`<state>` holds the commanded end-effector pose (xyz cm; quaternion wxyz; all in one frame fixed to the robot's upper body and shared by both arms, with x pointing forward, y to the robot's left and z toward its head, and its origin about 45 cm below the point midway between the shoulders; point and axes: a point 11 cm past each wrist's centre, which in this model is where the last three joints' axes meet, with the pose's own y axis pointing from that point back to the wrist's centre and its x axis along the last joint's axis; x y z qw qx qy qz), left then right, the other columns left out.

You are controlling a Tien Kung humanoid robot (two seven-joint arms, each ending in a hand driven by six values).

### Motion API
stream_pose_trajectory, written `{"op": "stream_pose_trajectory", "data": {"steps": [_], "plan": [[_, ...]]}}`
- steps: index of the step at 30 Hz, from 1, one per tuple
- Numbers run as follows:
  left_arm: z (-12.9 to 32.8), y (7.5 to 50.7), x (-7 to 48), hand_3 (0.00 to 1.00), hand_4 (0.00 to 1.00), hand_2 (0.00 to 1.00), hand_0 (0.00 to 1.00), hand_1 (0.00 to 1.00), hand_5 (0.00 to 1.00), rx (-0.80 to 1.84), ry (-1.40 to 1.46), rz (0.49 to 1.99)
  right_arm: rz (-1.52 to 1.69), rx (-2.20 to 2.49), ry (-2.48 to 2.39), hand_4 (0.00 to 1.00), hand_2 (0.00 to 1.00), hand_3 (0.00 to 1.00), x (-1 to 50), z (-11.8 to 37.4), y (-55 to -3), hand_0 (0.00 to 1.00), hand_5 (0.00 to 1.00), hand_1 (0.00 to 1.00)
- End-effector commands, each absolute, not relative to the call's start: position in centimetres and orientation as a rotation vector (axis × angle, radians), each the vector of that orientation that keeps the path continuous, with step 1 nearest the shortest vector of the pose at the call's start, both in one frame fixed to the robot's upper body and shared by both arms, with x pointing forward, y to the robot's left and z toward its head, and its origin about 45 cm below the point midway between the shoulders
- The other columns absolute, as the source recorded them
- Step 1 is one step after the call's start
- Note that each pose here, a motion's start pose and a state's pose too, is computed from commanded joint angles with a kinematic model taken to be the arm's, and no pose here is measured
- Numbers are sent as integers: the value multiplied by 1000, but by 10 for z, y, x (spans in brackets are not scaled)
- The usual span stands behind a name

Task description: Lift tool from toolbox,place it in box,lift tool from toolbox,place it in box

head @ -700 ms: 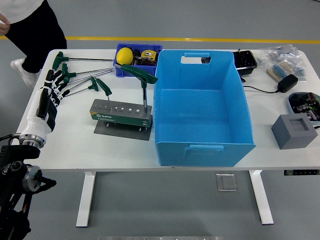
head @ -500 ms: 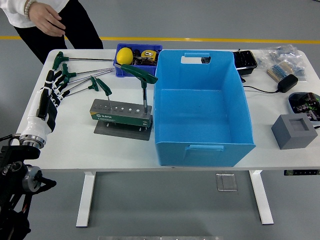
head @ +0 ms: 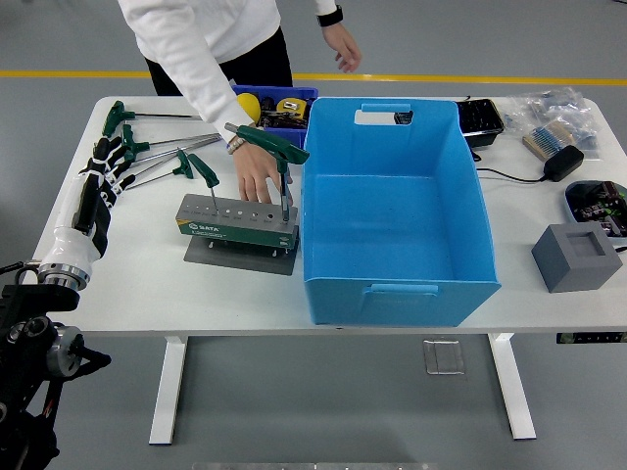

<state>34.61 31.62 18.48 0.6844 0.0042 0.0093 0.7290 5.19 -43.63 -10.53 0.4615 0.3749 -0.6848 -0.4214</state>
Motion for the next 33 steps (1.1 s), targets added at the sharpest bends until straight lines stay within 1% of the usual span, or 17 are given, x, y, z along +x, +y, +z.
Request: {"op": "stream_pose_trajectory", "data": {"steps": [5, 7, 8, 13, 14, 15, 19, 20, 25, 27, 33], "plan": [[194, 319, 349, 960, 998, 981, 894, 960, 998, 26, -52, 1649, -1037, 923, -1690, 978, 721, 773, 54, -105, -437, 627, 954, 600], [202, 320, 353, 960, 998, 981, 894, 960, 998, 65, -131, 1647, -1037, 923, -1691, 978, 721, 773, 54, -105, -437, 627, 954, 600], [205, 320, 354, 956, 998, 998, 904, 972, 934, 88, -165, 1646, -1036, 923, -1690, 979, 723, 772, 54, -105, -437, 627, 954, 600], [232, 321, 371, 956, 998, 998, 904, 972, 934, 249, -381, 1646, -1034, 925, -1686, 979, 723, 772, 55, -104, -438, 627, 954, 600], [239, 319, 375, 971, 998, 998, 957, 998, 782, 280, -435, 1630, -1034, 925, -1686, 982, 721, 772, 55, -104, -438, 627, 955, 600], [243, 318, 377, 971, 998, 998, 957, 998, 782, 303, -473, 1617, -1034, 925, -1686, 982, 721, 772, 55, -104, -438, 627, 955, 600], [271, 299, 393, 971, 998, 998, 957, 998, 782, 431, -709, 1466, -1032, 924, -1685, 982, 721, 772, 56, -104, -438, 627, 955, 600], [280, 290, 398, 998, 998, 998, 996, 998, 660, 470, -782, 1404, -1031, 924, -1685, 982, 718, 771, 56, -104, -439, 627, 954, 600], [306, 254, 415, 998, 998, 998, 996, 998, 660, 644, -1068, 1167, -1026, 925, -1688, 982, 718, 771, 58, -103, -440, 627, 954, 600], [313, 241, 421, 998, 998, 998, 998, 998, 646, 711, -1161, 1094, -1023, 927, -1689, 983, 718, 772, 59, -102, -441, 626, 952, 600], [315, 200, 435, 998, 998, 998, 998, 998, 632, 810, -1225, 930, -1016, 928, -1689, 985, 718, 771, 62, -101, -443, 628, 953, 599]]}}
